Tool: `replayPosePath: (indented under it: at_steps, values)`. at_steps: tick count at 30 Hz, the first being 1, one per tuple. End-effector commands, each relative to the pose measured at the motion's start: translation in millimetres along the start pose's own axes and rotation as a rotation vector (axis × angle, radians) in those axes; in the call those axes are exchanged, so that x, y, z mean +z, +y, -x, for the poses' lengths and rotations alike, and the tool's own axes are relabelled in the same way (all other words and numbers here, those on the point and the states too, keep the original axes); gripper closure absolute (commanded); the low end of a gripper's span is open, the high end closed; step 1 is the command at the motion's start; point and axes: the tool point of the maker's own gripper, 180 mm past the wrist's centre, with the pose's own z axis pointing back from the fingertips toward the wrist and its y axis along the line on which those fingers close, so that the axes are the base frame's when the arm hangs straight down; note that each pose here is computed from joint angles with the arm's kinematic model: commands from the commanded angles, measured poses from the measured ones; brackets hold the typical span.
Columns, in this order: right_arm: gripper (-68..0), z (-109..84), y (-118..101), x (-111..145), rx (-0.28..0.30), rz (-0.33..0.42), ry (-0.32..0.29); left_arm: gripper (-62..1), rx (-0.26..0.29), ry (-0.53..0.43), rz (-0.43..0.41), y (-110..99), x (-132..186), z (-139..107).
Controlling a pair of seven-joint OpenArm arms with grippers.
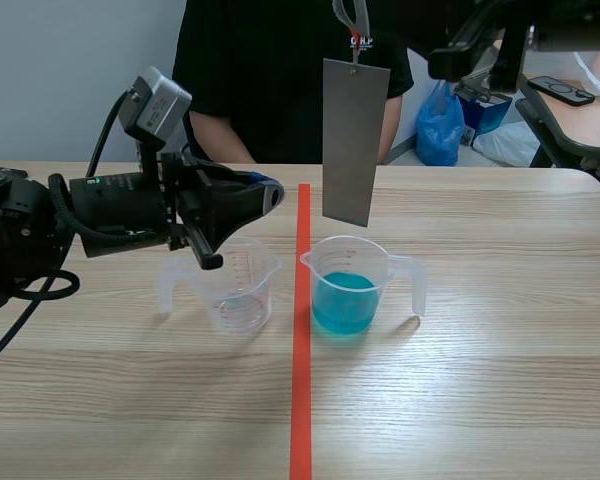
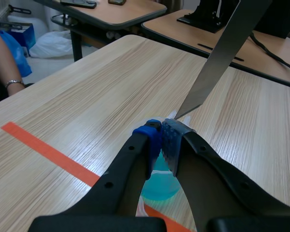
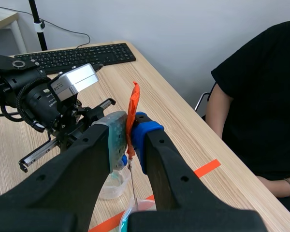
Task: Do the redox reaction experiment.
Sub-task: 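Raise the plate and point at it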
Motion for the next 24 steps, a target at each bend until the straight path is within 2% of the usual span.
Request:
replayPosePath:
  at_steps: [1,24]
  values:
    - [-1.5,-8.0,-1.6,1.8,0.015,0.001,-0.024,-3.2,-0.007,-0.046,0.013,-2.2,-6.3,-15.4]
    - [-1.5,-9.0,-0.9,1.8,0.011,-0.003,-0.029,-3.2,0.010,-0.079,0.029,-10.1,-16.7,-20.7]
